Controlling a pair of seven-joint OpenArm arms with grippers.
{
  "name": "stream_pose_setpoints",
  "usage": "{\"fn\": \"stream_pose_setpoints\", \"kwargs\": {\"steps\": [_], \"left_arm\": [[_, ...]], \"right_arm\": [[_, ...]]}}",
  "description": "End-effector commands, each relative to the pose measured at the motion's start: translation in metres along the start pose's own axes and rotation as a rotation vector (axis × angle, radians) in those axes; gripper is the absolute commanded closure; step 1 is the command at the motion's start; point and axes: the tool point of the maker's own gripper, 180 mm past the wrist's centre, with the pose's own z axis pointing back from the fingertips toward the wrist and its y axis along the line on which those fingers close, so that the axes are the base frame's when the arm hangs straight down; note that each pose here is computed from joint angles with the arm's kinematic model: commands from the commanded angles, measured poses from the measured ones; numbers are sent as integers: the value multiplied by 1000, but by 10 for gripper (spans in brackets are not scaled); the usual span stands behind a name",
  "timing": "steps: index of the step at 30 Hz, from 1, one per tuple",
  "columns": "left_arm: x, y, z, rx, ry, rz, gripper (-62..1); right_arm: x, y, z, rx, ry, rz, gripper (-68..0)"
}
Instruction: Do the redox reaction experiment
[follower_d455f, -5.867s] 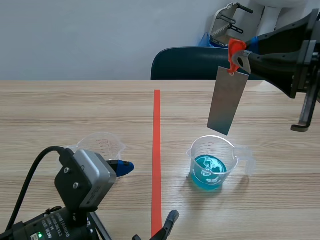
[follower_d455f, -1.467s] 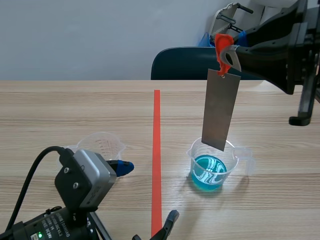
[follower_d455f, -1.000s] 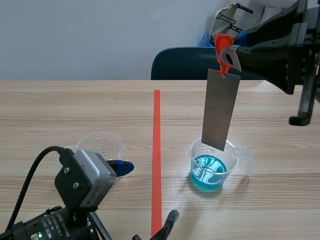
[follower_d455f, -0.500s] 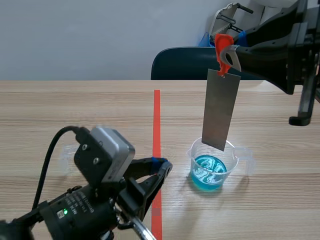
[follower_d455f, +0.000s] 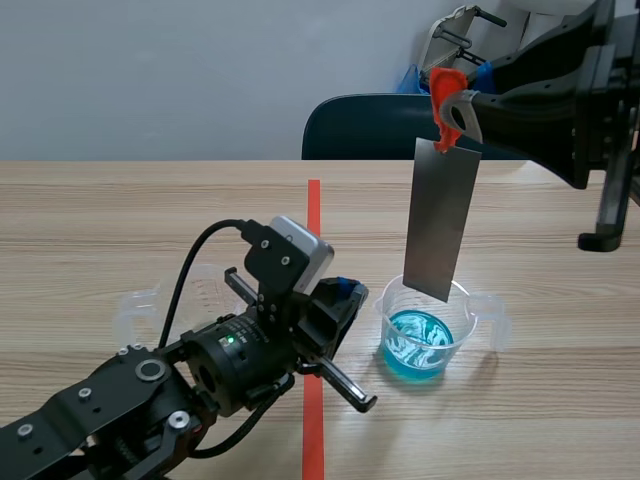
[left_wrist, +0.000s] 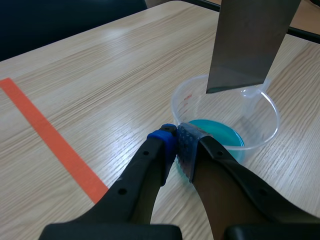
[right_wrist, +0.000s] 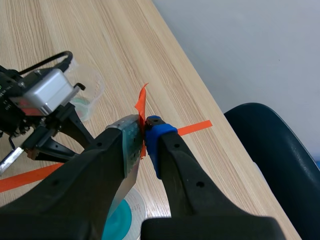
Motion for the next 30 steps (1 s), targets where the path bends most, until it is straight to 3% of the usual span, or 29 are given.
{"fn": "stream_pose_setpoints", "kwargs": {"steps": [1,20,25,30], "left_arm": [[16,-9,-8,-26,-50,8,-31],[17,-15,-23,-31,-60,24,-31],[7,-8,-10,7,-48,30,-31],[4,4,25,70,-38,31,-31]], "right_arm": [[11,-2,2,1,-34,22,-8],[11,-2,2,1,-34,22,-8],[11,-2,2,1,-34,22,-8],[11,-2,2,1,-34,22,-8]]}}
